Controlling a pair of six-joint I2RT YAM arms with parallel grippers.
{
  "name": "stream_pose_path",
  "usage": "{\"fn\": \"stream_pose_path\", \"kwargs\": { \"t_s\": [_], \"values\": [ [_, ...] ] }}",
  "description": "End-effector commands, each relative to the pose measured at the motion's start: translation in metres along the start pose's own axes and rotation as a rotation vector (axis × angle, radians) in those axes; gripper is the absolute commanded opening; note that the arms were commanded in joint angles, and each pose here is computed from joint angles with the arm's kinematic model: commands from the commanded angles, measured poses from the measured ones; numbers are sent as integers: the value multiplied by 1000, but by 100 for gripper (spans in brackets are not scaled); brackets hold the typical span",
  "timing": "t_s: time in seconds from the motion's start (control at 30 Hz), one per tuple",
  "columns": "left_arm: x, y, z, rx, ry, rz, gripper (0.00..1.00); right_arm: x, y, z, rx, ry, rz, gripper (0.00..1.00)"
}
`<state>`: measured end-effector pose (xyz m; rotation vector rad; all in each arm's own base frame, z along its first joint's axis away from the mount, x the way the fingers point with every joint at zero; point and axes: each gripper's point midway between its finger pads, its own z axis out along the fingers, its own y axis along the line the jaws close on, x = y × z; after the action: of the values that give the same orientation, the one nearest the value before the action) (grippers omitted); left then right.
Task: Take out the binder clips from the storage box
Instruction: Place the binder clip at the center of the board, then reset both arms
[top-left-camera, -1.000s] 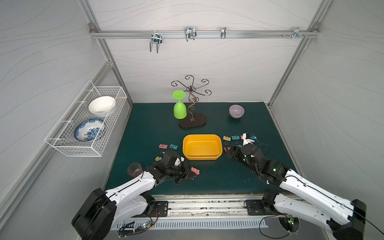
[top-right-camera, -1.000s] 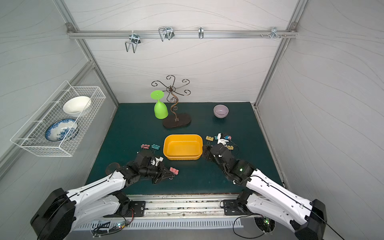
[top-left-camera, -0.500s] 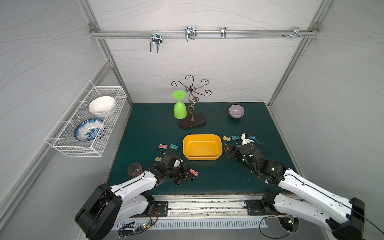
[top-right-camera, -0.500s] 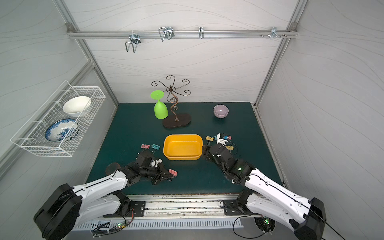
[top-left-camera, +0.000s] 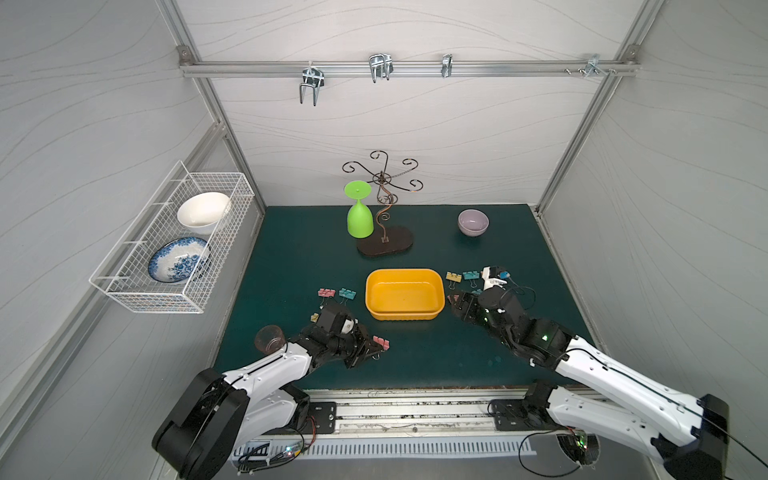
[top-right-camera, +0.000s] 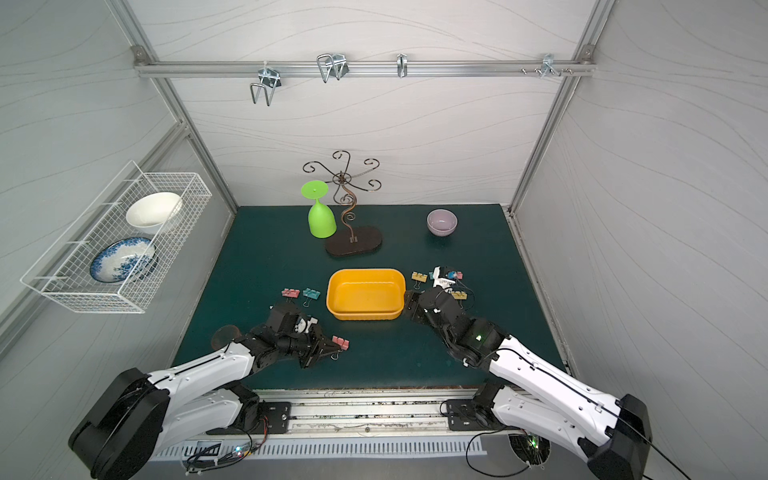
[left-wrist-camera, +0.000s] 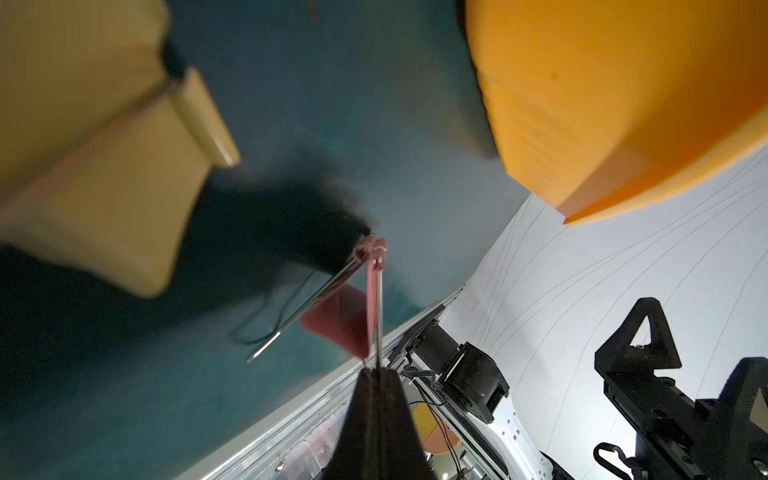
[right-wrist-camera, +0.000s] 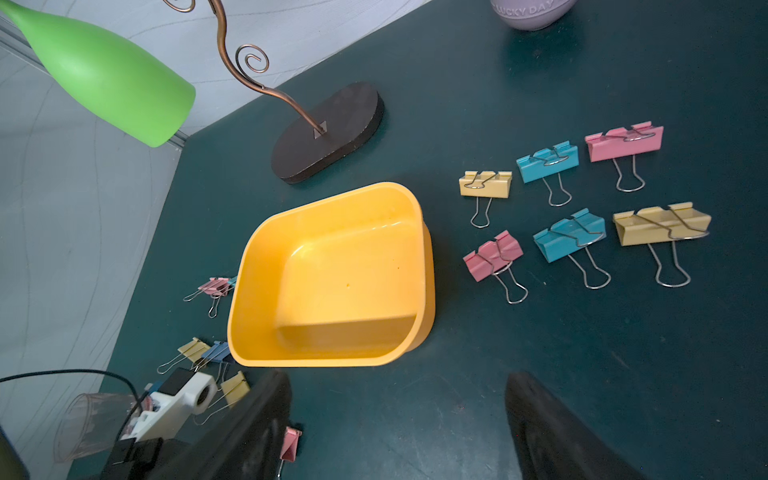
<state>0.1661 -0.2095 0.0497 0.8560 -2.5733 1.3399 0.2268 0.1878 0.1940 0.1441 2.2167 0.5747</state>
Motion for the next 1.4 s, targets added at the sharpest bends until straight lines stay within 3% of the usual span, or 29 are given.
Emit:
{"fn": "stream_pose_path", "kwargs": {
  "t_s": [0.0,0.3,0.43,0.5,0.63,0.73,0.83,0.93,1.1,1.17,1.3,1.37],
  "values": [
    [-3,1,-2,-3,-14,-5,12,-6,2,-5,-3,-16,4,84],
    [-4,5,-41,-109,-161,80,38,-28,-22,-18,97,-84,-57,89],
    [-4,-29,-68,-43,-251,214,53,-53,-56,-32,218,-168,-96,99],
    [-5,-52,-83,-16,-300,318,60,-69,-73,-39,292,-231,-142,99],
    [-28,-88,-126,-132,-525,539,75,-96,-107,-38,424,-313,-254,99],
    [-63,-99,-165,-332,-759,637,98,-110,-148,-33,584,-341,-262,99],
    [-93,-111,-202,-533,-968,730,99,-112,-176,-19,620,-293,-272,99],
    [-118,-123,-235,-697,-1181,782,99,-103,-199,6,575,-261,-171,99],
    [-154,-135,-239,-772,-1418,953,99,-96,-208,41,538,-303,-206,99],
    [-173,-120,-243,-787,-1443,907,99,-96,-205,46,505,-321,-211,99],
    [-204,-78,-233,-768,-1374,833,99,-95,-187,64,380,-334,-290,99],
    [-212,-74,-225,-731,-1384,855,99,-93,-182,70,336,-349,-325,99]
  ]
}}
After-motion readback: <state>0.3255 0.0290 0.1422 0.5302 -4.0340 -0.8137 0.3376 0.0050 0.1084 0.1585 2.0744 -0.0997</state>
